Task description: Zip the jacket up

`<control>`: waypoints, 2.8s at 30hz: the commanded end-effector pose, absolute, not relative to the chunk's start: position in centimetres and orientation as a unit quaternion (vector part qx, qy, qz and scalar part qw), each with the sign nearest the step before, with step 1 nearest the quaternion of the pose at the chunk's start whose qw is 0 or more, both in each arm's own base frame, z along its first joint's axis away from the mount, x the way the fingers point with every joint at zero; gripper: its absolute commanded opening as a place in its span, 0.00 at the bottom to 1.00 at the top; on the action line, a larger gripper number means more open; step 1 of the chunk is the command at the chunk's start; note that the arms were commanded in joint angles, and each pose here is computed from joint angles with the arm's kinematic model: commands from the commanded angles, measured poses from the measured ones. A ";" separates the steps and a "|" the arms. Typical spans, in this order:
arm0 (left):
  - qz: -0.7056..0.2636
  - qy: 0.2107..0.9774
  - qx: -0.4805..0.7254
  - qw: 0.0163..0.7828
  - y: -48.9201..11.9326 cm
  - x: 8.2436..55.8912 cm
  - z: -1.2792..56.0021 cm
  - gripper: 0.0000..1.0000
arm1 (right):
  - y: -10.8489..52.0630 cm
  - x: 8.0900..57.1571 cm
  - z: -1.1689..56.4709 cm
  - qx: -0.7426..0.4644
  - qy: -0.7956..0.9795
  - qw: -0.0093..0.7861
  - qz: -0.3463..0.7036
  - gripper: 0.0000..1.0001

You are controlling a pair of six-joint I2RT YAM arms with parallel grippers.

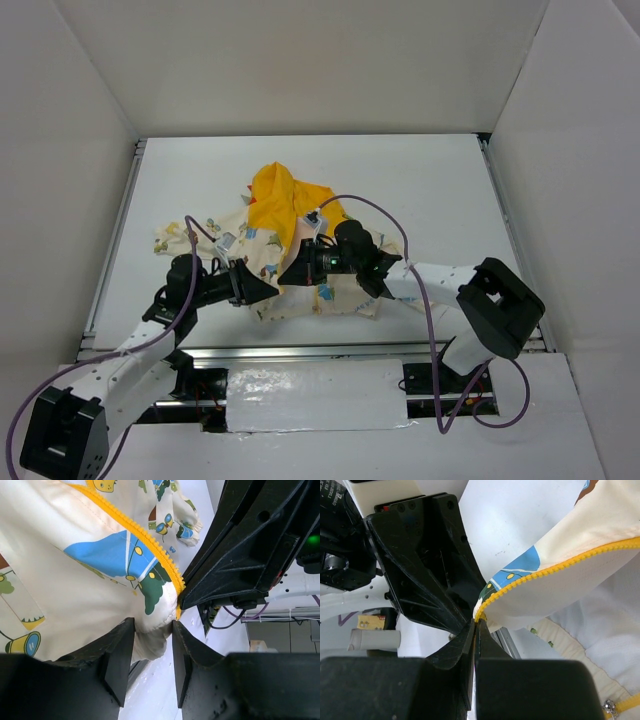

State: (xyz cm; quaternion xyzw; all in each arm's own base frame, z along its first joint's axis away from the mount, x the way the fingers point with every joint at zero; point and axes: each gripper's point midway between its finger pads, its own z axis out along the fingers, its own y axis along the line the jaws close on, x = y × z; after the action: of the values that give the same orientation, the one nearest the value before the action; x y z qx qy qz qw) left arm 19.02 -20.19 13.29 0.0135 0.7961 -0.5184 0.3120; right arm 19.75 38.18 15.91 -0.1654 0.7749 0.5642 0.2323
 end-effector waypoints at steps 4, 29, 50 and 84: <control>-0.541 0.775 0.041 0.326 -20.9 19.2 14.7 0.29 | 38.3 19.9 17.4 -0.174 0.761 0.249 0.573 0.00; -0.508 0.804 0.020 0.308 -20.6 20.0 12.9 0.15 | 36.7 19.6 20.8 -0.175 0.736 0.241 0.608 0.00; -0.540 0.784 0.032 0.305 -21.4 19.6 14.0 0.73 | 36.5 19.7 19.0 -0.163 0.762 0.220 0.587 0.00; -0.551 0.782 0.030 0.290 -22.0 19.7 13.9 0.00 | 36.2 21.0 18.6 -0.163 0.777 0.239 0.560 0.20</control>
State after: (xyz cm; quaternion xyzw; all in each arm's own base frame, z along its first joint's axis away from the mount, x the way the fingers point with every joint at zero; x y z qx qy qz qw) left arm 19.47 -21.96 13.62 0.0207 0.7841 -0.5538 0.2793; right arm 19.90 36.17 15.77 -0.1449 0.7938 0.5563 0.1983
